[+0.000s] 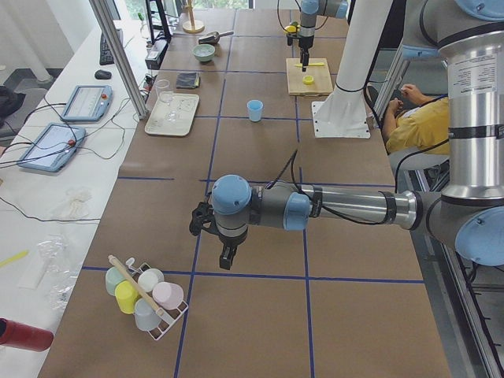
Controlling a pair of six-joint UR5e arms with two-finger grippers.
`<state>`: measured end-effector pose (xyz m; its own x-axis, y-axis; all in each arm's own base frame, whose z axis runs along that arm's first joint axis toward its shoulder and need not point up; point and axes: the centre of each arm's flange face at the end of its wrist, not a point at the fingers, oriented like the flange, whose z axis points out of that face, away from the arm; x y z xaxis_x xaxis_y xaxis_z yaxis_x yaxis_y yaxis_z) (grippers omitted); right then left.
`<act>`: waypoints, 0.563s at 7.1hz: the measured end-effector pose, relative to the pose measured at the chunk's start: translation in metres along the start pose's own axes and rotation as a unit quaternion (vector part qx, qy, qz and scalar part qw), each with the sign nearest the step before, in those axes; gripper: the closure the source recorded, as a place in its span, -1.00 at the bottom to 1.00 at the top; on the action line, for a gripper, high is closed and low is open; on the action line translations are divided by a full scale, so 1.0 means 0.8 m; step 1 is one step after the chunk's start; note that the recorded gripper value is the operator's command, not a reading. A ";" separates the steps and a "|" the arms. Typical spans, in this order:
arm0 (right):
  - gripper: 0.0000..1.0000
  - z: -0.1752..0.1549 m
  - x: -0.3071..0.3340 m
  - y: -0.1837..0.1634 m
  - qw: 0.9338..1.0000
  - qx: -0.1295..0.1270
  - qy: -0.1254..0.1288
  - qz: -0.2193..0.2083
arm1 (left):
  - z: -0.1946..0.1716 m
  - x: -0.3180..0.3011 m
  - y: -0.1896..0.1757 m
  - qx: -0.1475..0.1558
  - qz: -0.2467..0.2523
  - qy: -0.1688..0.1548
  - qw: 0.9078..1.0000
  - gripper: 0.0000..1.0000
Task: Squeeze lemon into cup
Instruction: 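Move the right gripper down to the lemon slices on the cutting board, then close the right gripper on a lemon slice and lift it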
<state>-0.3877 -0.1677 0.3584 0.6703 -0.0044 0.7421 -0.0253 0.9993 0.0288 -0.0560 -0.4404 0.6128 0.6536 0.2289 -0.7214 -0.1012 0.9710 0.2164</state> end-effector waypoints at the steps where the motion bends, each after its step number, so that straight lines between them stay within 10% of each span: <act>1: -0.98 0.012 -0.004 0.014 1.000 0.017 0.005 0.014 | 0.001 -0.001 0.000 0.000 0.000 0.000 1.000 -1.00; 4: -0.89 0.037 -0.007 0.036 1.000 0.009 0.016 0.021 | 0.000 -0.001 0.001 0.000 0.001 0.001 1.000 -1.00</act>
<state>-0.4139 -0.1404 0.3749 0.6914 0.0387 0.7214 -0.0675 0.9977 0.0113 -0.0561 -0.4399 0.6134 0.6524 0.2303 -0.7221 -0.1023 0.9707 0.2172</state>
